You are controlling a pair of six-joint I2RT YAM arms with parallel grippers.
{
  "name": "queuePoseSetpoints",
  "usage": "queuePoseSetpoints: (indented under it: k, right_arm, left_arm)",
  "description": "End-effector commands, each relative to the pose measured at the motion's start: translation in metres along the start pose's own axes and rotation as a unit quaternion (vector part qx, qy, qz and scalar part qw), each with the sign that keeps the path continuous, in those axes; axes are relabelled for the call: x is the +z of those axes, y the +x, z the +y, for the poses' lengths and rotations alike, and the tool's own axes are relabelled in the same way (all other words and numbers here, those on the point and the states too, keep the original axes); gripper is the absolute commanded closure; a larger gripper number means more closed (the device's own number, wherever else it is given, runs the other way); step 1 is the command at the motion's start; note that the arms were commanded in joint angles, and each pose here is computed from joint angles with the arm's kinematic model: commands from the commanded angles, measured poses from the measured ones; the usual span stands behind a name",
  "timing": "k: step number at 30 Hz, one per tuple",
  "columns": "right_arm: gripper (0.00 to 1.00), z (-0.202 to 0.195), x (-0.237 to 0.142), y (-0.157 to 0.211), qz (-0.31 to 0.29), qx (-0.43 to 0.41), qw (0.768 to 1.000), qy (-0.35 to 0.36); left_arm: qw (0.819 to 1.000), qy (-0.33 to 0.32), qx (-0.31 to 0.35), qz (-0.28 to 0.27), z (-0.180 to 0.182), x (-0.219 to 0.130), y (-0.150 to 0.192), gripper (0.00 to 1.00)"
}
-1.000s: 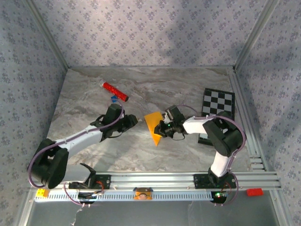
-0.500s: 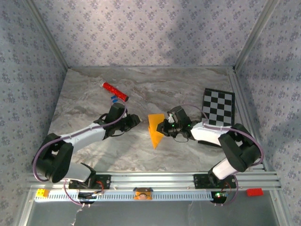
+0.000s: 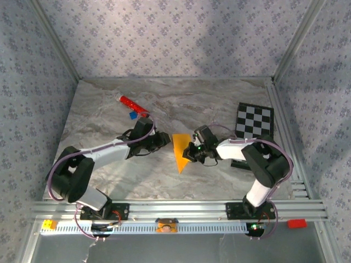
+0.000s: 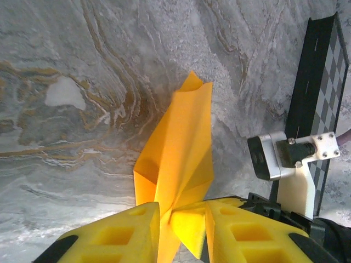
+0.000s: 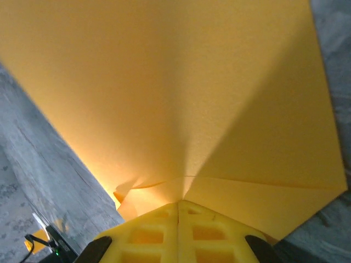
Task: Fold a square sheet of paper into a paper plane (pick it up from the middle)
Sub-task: Fold the wing for the fifth time at the center of the table.
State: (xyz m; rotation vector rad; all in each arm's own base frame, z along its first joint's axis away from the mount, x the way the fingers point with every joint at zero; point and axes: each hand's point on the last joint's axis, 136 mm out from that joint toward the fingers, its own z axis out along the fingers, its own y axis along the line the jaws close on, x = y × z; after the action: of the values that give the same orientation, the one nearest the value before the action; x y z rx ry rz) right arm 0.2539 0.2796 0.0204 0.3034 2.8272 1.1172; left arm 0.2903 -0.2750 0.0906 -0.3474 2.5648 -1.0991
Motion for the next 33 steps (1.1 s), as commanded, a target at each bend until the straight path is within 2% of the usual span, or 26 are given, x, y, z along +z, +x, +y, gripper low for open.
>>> queuePoseSetpoints:
  k: [1,8,17,21,24,28,33]
  right_arm:
    - [0.94,-0.012,0.011,0.003,-0.006,0.053,0.998,0.018]
    - [0.94,-0.017,0.016,0.008,-0.006,0.073,0.997,0.025]
    - [0.93,-0.008,0.014,0.006,-0.011,0.062,0.998,0.005]
    - [0.87,0.011,0.008,0.001,-0.021,0.033,0.999,-0.031]
    - [0.82,0.020,-0.005,-0.004,-0.037,0.002,0.999,-0.032]
    - [0.75,0.011,-0.024,-0.013,-0.060,-0.010,0.998,-0.010]
    - [0.67,0.001,-0.041,-0.026,-0.064,0.004,0.997,-0.032]
  left_arm:
    - [0.999,0.036,-0.007,0.006,-0.023,0.007,-0.003,0.75]
    - [0.999,0.031,-0.014,0.028,-0.026,0.030,0.002,0.80]
    - [0.998,-0.009,-0.025,0.049,-0.006,0.058,0.007,0.87]
    - [0.997,-0.033,-0.030,0.055,0.010,0.064,0.012,0.89]
    - [0.997,-0.049,-0.031,0.058,0.023,0.065,0.017,0.90]
    - [0.996,-0.061,-0.027,0.061,0.035,0.064,0.023,0.90]
    - [0.995,-0.066,-0.019,0.066,0.042,0.063,0.028,0.90]
